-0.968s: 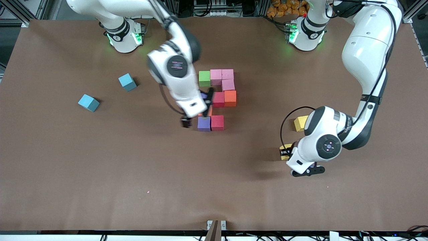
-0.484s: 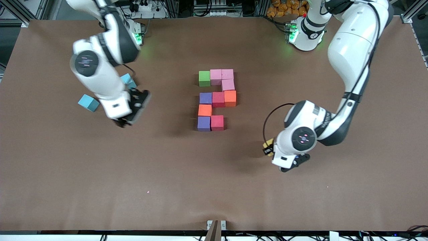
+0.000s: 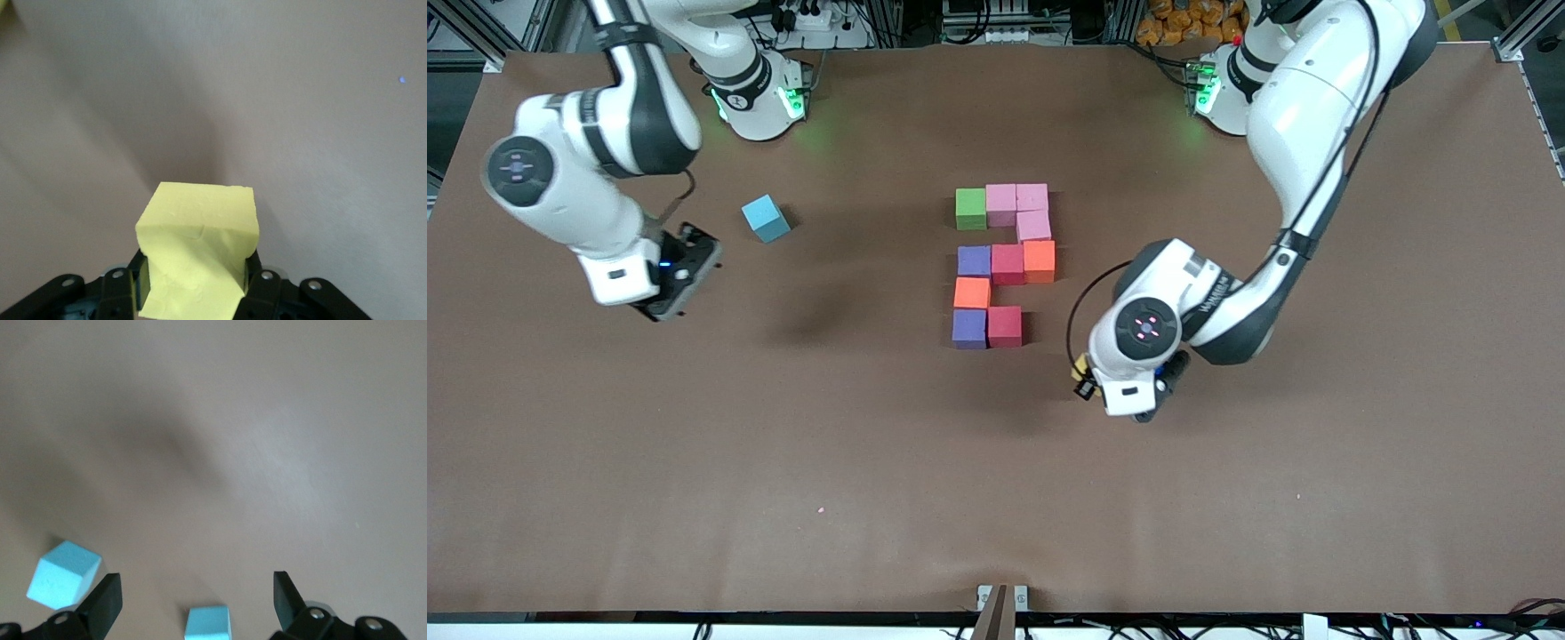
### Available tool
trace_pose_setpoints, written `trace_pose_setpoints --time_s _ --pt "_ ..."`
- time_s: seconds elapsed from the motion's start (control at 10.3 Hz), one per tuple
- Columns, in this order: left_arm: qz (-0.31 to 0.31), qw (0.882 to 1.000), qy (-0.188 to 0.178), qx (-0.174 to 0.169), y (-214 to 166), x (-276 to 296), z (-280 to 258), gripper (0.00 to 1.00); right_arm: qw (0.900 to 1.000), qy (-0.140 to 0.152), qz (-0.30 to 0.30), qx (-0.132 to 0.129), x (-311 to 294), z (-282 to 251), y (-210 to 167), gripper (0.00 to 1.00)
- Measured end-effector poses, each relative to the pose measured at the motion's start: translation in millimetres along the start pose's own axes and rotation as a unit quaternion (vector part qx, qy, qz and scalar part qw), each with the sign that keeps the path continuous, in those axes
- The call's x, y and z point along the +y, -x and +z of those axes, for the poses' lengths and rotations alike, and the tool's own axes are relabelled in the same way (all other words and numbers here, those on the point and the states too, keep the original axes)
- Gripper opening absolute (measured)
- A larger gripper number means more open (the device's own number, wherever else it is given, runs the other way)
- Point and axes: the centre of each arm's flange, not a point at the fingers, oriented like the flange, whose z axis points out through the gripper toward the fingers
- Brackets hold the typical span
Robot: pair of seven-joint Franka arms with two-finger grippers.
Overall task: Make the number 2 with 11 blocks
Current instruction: 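Carry the yellow cube with the left gripper while the right gripper withdraws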
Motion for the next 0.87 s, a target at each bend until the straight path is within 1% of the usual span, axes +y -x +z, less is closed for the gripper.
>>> trace_pose_setpoints --time_s 0.19,0.39,0.48,0.58,0.68,0.77,0.87 --pt "-0.055 0.998 0.009 -0.005 25 1 7 0.56 0.999 0.018 0.038 0.014 15 -33 37 1.00" --pt "-0.117 0.993 0.017 -0.013 51 -1 21 0.56 0.996 0.035 0.071 0.027 16 -82 48 1.00" --pt "-0.135 0.991 0.012 -0.012 55 -5 30 0.56 0.992 0.033 0.116 0.028 16 -102 48 1.00" --pt "-0.148 0.989 0.003 -0.010 55 -9 39 0.56 0.983 0.021 0.181 0.021 15 -120 46 1.00" --pt "-0.162 0.987 -0.006 -0.007 54 -14 48 0.56 0.968 0.016 0.249 0.018 11 -146 39 1.00" --pt "-0.175 0.984 -0.011 -0.005 55 -17 55 0.56 0.953 0.022 0.301 0.027 8 -173 31 1.00" --pt "-0.195 0.981 -0.013 -0.005 57 -20 59 0.56 0.942 0.031 0.333 0.042 10 -197 27 1.00"
